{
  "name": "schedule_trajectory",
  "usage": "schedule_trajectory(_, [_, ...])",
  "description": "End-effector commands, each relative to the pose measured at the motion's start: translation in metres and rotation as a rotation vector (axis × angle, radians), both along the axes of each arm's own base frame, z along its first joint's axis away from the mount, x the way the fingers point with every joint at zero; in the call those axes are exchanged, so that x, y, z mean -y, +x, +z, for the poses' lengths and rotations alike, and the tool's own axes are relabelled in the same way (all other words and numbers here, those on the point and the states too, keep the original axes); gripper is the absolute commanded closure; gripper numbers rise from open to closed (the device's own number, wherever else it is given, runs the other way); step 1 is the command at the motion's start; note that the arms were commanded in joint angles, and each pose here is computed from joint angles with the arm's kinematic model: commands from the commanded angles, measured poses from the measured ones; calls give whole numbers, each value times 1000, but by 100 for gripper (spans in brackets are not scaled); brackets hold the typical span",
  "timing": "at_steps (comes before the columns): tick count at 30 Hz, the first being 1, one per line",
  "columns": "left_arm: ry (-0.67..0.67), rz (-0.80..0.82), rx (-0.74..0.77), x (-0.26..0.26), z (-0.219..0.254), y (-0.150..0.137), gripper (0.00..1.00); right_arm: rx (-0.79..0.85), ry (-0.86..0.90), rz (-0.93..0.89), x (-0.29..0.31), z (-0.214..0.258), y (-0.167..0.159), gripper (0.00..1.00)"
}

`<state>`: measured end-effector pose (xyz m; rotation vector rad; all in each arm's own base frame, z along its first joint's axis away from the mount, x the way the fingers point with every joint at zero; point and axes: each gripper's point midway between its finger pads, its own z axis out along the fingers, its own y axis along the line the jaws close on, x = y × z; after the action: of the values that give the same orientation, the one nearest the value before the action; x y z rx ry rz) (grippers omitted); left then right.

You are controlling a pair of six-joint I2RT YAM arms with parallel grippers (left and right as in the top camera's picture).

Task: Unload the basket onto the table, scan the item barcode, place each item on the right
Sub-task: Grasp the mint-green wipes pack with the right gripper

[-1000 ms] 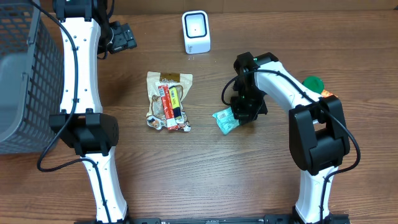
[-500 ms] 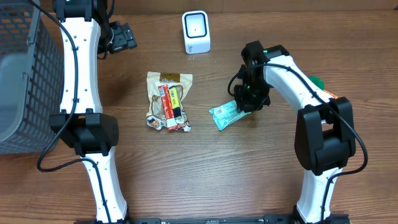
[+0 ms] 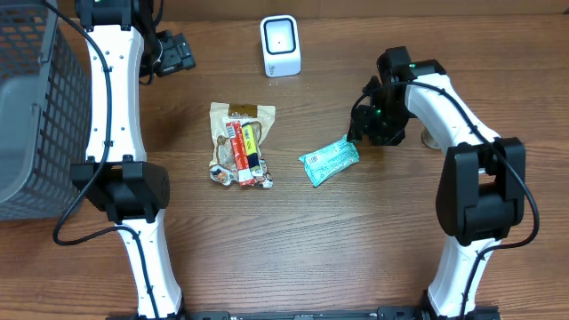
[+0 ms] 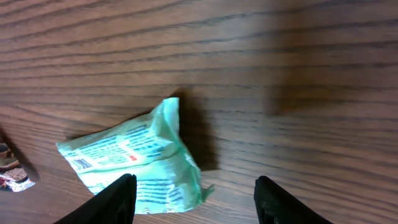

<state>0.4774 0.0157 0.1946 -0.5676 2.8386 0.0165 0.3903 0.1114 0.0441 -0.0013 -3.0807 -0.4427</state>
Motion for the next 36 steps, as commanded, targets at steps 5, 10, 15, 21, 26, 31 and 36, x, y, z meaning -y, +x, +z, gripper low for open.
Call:
schedule_trajectory(5, [-7,5,-4,4,-3,1,0,-29,82,22,-13,-7,-15,47])
schedule_trajectory(10, [-7,5,-4,4,-3,1,0,-46,130,20,-20,-27,-26,54])
schedule_trajectory(15, [-7,6,-3,4,-3,1,0,-64,223,18,-33,-41,-39,63])
schedule_trajectory(21, [-7,6,-3,4,-3,1,0,-48,224,18,-31,-45,-37,96])
schedule_trajectory(26, [-7,6,-3,4,-3,1,0,18,233,32,-26,-31,-17,96])
schedule_trajectory(31, [-7,6,-3,4,-3,1,0,93,241,19,-21,-18,7,96])
schedule_trajectory(36, [-7,6,-3,4,-3,1,0,165,249,27,-22,-15,23,96])
